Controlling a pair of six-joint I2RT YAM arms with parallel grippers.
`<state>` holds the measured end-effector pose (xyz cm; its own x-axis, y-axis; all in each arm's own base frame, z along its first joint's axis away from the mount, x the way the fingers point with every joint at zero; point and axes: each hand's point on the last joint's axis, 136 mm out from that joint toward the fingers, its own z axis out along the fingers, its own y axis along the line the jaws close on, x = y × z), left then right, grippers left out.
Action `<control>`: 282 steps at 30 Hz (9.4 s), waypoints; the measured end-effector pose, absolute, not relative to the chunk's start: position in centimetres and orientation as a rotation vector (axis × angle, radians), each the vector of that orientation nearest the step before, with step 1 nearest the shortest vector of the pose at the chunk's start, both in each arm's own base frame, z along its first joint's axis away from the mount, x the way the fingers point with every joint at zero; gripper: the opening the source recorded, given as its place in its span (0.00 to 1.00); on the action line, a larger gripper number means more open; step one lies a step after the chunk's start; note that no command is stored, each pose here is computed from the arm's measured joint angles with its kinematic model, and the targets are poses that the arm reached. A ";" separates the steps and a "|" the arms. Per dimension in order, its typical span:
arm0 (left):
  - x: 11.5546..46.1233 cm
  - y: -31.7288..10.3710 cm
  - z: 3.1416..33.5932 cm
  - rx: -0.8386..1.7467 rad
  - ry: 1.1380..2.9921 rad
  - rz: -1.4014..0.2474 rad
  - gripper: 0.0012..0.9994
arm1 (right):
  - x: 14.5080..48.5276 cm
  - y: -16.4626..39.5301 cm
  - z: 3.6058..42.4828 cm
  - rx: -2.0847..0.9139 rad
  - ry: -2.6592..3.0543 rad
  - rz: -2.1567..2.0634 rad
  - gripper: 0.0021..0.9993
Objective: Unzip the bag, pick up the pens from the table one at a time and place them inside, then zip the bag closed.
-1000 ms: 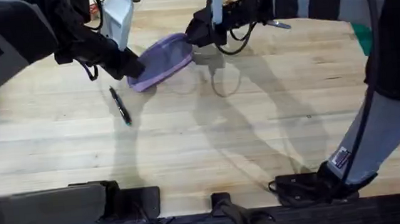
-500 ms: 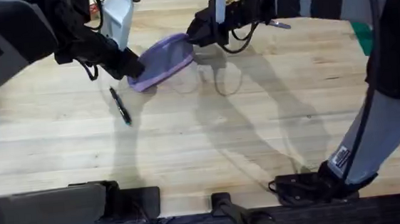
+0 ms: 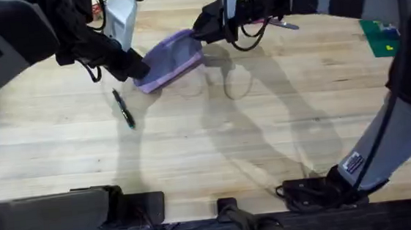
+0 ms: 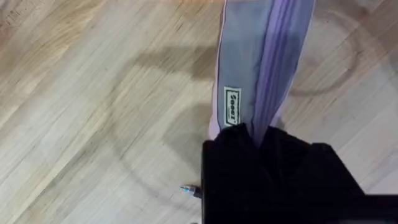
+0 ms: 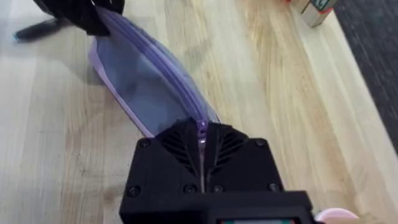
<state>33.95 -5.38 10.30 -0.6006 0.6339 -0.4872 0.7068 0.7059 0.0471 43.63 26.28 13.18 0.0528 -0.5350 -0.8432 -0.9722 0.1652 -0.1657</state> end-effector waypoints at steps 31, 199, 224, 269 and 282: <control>34.3 -6.4 11.1 1.036 2.391 -0.258 0.04 | 42.0 26.1 20.7 -1.467 1.454 0.596 0.03; 34.0 -3.7 10.5 1.004 2.478 -0.104 0.04 | 36.4 30.1 14.1 -1.631 1.818 0.670 0.03; 34.0 -3.3 10.5 0.991 2.483 -0.096 0.04 | 36.6 31.2 14.8 -1.546 2.031 0.471 0.03; 33.9 -3.6 10.8 0.985 2.476 -0.132 0.04 | 34.6 34.2 13.5 -1.626 2.050 0.154 0.03; 33.7 -3.4 10.6 0.979 2.493 -0.122 0.04 | 35.7 37.5 15.4 -1.519 1.951 0.352 0.03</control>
